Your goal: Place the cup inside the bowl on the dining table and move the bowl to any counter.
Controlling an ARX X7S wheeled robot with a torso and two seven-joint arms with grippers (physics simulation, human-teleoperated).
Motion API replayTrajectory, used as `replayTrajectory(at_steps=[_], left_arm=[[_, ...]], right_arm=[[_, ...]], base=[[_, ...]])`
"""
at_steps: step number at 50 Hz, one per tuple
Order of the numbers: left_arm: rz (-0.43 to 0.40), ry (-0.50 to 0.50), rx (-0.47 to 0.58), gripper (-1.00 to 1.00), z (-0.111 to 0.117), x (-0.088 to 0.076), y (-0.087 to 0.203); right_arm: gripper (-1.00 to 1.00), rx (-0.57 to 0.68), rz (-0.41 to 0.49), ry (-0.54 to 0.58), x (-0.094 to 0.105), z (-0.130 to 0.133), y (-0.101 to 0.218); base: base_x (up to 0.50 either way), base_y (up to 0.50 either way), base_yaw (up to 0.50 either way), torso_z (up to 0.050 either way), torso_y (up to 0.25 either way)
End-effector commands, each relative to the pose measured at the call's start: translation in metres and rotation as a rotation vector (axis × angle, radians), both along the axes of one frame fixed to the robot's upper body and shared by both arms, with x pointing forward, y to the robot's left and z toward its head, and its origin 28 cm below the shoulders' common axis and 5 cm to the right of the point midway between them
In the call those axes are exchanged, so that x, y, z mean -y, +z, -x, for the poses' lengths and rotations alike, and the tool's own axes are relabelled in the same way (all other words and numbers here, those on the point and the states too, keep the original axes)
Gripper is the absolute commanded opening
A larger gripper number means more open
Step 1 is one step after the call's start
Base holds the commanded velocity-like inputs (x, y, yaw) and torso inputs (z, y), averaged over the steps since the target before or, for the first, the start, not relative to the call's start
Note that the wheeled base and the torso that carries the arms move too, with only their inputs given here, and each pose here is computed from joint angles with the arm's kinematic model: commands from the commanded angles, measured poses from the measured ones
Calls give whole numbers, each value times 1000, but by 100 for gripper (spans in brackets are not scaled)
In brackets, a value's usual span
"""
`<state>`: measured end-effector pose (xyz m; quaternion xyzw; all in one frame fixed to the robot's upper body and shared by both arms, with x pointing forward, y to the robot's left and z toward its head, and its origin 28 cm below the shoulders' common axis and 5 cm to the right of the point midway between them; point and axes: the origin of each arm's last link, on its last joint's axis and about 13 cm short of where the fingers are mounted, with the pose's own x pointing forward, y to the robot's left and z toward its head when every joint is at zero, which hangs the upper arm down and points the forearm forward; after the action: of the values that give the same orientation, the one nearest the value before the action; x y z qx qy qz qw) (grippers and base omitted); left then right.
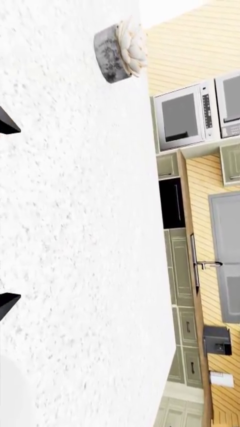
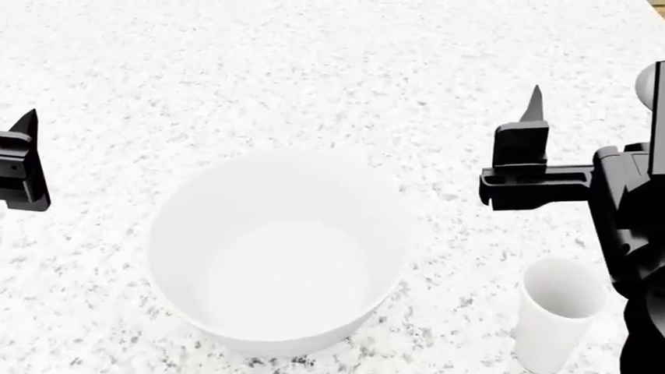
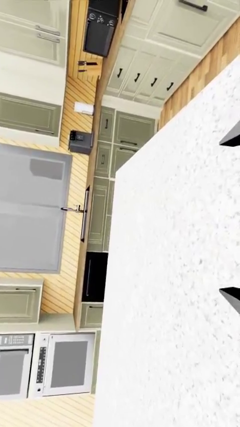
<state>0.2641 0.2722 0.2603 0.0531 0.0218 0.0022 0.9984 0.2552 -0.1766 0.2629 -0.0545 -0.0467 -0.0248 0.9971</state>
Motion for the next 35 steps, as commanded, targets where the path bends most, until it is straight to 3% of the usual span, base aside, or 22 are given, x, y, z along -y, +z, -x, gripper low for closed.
replayTrajectory(at_steps=[1, 23, 24, 31, 35], left_arm=[[-3, 10, -9, 100, 0, -1, -2], [0, 18, -24, 100, 0, -6, -6], [0, 18, -25, 100, 0, -6, -6], [2, 18, -35, 100, 0, -6, -9], [-1, 15, -43, 100, -1, -3, -11]], right_arm=[[100, -18, 1, -5, 1, 1, 0], [100, -26, 1, -1, 2, 2, -6], [100, -28, -39, -5, 3, 2, -6], [100, -167, 28, 4, 5, 8, -20], [100, -187, -11, 13, 10, 22, -16]], base=[[0, 0, 0, 0, 0], [153, 1, 0, 0, 0], [0, 0, 0, 0, 0], [0, 0, 0, 0, 0], [0, 0, 0, 0, 0]])
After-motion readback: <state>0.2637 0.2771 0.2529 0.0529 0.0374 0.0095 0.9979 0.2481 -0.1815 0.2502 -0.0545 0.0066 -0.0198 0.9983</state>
